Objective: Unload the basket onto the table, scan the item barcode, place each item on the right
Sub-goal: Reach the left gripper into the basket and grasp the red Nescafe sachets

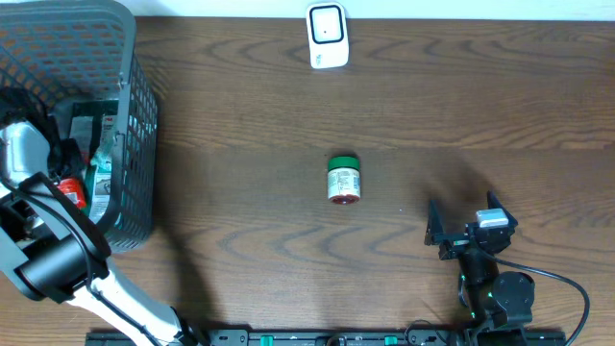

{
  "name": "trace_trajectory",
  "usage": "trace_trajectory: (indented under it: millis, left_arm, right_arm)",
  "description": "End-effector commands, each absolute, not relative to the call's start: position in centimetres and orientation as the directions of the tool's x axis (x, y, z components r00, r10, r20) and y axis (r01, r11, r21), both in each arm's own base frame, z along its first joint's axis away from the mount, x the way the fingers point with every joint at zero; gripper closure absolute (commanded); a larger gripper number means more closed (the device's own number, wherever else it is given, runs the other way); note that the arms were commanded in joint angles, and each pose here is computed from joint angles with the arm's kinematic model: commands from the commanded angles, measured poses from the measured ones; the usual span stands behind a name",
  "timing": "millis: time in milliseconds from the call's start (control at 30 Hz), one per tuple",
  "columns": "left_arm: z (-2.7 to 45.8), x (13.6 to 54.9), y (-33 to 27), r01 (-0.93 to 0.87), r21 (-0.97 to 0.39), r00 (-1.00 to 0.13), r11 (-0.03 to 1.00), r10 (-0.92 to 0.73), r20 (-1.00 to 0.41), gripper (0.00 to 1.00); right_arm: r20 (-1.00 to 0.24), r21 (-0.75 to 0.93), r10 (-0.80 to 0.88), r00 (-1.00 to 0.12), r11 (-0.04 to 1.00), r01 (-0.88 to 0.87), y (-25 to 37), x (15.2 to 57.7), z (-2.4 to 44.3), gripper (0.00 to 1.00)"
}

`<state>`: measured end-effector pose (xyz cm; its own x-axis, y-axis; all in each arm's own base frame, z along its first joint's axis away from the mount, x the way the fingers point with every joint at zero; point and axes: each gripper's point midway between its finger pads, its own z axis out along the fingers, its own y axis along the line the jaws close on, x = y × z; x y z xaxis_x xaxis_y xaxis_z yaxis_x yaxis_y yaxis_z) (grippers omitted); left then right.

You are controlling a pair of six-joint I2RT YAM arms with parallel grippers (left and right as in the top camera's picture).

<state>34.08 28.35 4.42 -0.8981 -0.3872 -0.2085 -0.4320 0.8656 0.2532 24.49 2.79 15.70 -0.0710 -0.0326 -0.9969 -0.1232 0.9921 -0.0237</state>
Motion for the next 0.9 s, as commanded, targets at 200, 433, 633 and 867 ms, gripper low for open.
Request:
trace_trajectory:
  millis: [200,433,633,867]
  left_arm:
    - [6.9,34.7,27.5,-0.452,0.171,-0.874,0.876,-0.395,-0.283,0.92]
    - [8.6,35.2,26.8,-0.490,0.119,-0.842,0.864,-0.433,-0.323,0.93]
    - [15.9,34.6,27.8,-0.564,0.176,-0.765,0.807,-0.429,-0.481,0.93]
    - [26.6,33.9,25.9,-0.602,0.150,-0.618,0.784,-0.339,-0.709,0.93]
  right_arm:
    - [-0.997,-0.010,-0.019,-0.071,0.991,-0.131,3.0,24.4,15.7,0.01]
    - [-0.997,-0.010,-0.019,-0.071,0.991,-0.131,3.0,24.4,15.7,0.01]
    - [-0.997,-0.010,-0.019,-0.071,0.991,-0.132,3.0,24.4,15.7,0.01]
    - [-0.997,-0.010,-0.019,-0.071,0.991,-0.132,3.0,24.4,15.7,0.01]
